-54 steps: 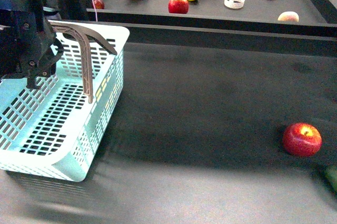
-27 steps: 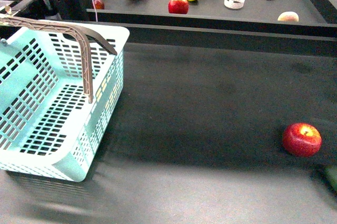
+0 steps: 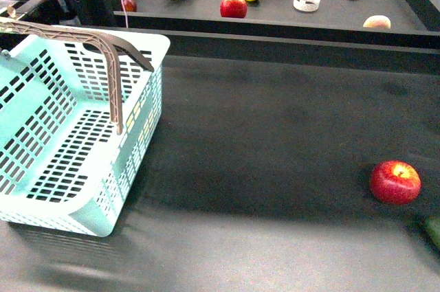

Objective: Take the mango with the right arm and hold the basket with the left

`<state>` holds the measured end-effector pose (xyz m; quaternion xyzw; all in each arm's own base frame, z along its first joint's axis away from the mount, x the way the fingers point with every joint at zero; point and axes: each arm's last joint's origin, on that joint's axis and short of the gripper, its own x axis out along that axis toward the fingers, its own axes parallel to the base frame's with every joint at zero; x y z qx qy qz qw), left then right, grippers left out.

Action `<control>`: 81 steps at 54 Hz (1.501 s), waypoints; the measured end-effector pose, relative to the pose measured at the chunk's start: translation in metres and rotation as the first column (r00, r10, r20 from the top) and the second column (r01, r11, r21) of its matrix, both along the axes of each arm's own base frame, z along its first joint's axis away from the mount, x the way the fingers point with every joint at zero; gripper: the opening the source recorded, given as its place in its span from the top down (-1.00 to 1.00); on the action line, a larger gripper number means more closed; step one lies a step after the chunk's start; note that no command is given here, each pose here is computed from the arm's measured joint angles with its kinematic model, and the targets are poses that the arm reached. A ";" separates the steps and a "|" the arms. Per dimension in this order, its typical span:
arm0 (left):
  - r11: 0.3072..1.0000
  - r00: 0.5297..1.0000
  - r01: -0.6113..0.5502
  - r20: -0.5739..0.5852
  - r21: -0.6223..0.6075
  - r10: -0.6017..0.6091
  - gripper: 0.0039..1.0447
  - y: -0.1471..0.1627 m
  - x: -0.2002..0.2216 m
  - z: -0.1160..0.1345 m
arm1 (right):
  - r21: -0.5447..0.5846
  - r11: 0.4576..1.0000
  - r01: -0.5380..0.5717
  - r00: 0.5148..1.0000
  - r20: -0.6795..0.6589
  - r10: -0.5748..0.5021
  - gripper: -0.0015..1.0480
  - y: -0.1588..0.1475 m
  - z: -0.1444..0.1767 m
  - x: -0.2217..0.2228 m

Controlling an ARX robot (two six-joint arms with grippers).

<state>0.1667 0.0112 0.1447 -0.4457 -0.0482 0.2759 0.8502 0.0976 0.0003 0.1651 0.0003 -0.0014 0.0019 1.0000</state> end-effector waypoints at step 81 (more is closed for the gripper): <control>0.456 0.850 0.496 -0.305 0.739 -0.430 0.93 -0.011 -0.059 0.028 | 0.000 1.000 0.000 1.000 0.000 0.000 -0.85 0.000 0.000 0.000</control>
